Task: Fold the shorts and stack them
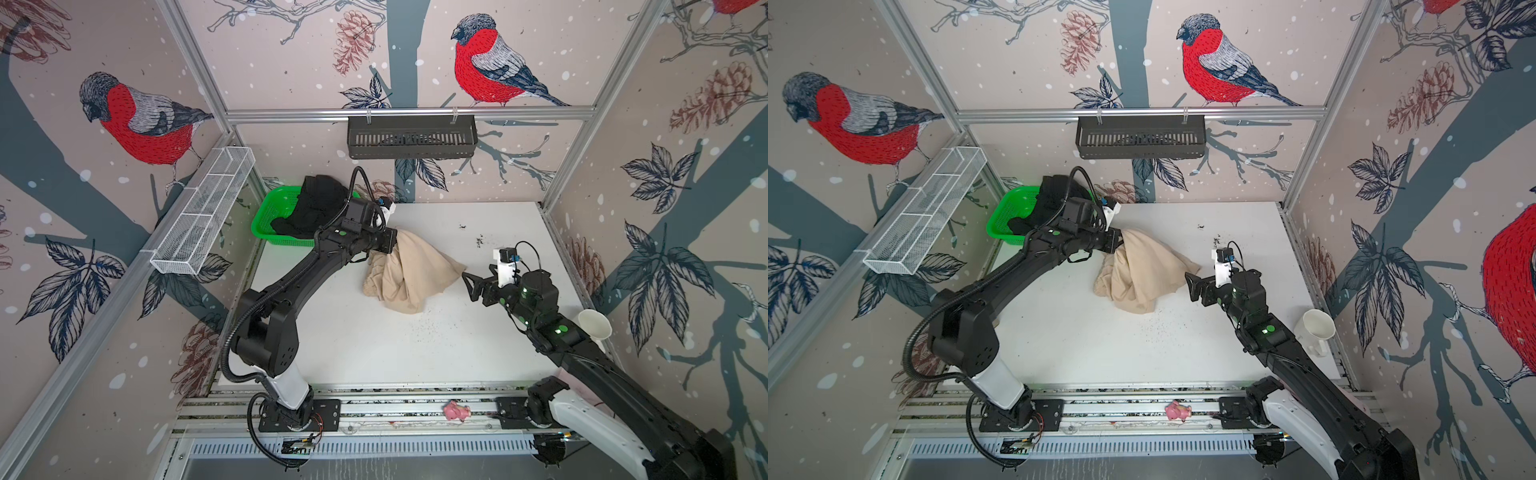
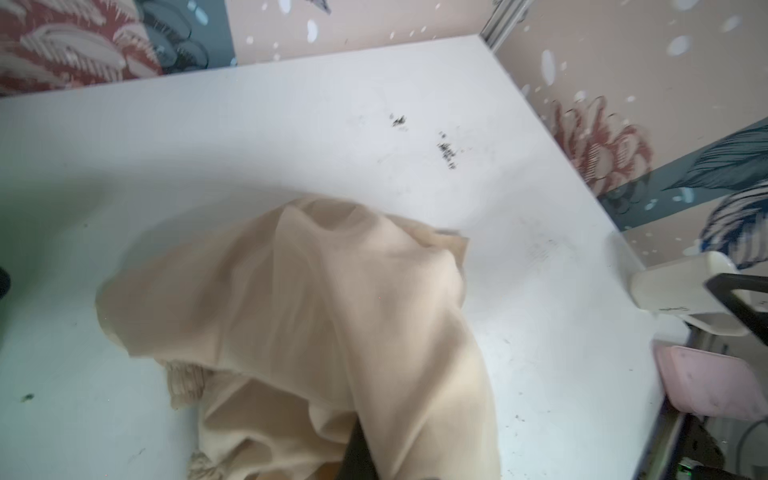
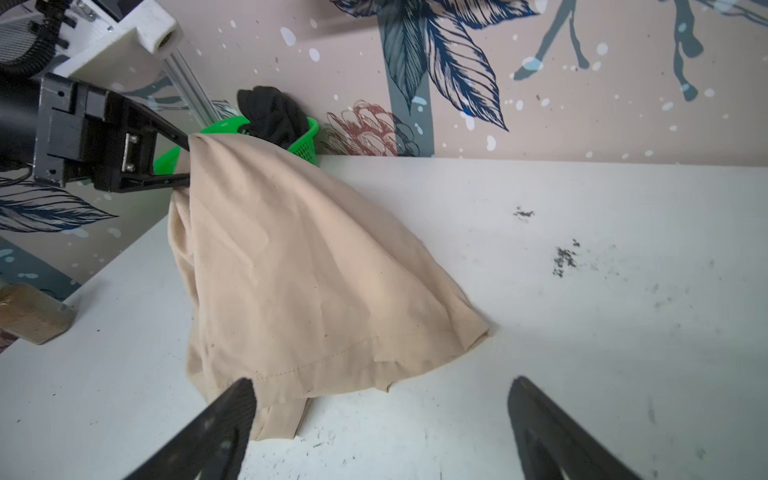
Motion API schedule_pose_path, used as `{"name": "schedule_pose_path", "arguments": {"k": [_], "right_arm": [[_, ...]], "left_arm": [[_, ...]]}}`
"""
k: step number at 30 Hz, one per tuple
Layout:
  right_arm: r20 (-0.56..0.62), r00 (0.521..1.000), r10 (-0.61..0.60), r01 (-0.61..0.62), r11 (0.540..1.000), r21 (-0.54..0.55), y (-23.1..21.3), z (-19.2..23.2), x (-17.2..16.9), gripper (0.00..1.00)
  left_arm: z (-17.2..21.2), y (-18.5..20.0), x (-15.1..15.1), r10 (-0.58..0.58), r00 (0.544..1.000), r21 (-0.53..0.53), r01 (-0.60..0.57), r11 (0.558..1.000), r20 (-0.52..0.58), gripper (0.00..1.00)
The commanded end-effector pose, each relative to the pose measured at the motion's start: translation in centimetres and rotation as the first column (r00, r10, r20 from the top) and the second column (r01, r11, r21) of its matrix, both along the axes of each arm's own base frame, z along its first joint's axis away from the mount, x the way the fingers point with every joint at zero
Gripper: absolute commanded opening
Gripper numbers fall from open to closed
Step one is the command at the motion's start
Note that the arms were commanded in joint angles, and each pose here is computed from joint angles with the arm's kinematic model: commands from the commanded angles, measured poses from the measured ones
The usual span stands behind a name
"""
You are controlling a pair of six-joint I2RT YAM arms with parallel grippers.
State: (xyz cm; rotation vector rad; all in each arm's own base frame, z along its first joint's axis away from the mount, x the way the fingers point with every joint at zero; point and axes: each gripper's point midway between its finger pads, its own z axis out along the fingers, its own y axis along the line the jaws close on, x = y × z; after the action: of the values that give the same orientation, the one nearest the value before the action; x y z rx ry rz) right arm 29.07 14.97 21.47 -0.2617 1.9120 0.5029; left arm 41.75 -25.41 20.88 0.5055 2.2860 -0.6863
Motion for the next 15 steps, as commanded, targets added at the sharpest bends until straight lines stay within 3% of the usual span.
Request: {"name": "schedule_pose_path", "arguments": {"k": [1, 5, 11, 12, 15], "right_arm": [[-0.083, 0.99, -0.116, 0.117, 0.993, 0.011, -1.5, -2.1, 0.5, 0.97], [-0.117, 0.986, -0.117, 0.121, 0.992, 0.031, -1.0, -3.5, 1.0, 0.97], [-0.134, 0.986, 0.101, -0.104, 0.994, -0.015, 4.3, -4.3, 0.1, 0.97], [-0.133, 0.984, 0.121, -0.126, 0.991, -0.034, 5.1, -4.3, -0.1, 0.97], [-0.122, 0.982, 0.145, -0.154, 0.985, -0.074, 7.0, -4.4, -0.4, 0.99]], "left_arm": [[-1.6, 1.6, 1.2, 0.059, 0.998, 0.088, -0.06, 0.994, 0.014, 0.0], [-2.9, 3.5, 1.7, 0.123, 0.992, 0.119, -0.124, 0.985, 0.014, 0.0], [-1.7, -1.2, 0.6, -0.013, 1.0, -0.086, 0.012, 0.996, -0.009, 0.0], [-1.2, -2.3, 0.1, -0.048, 0.999, -0.11, 0.048, 0.993, -0.002, 0.06], [0.7, -4.4, -1.0, -0.103, 0.994, -0.125, 0.107, 0.986, 0.032, 0.65]]}}
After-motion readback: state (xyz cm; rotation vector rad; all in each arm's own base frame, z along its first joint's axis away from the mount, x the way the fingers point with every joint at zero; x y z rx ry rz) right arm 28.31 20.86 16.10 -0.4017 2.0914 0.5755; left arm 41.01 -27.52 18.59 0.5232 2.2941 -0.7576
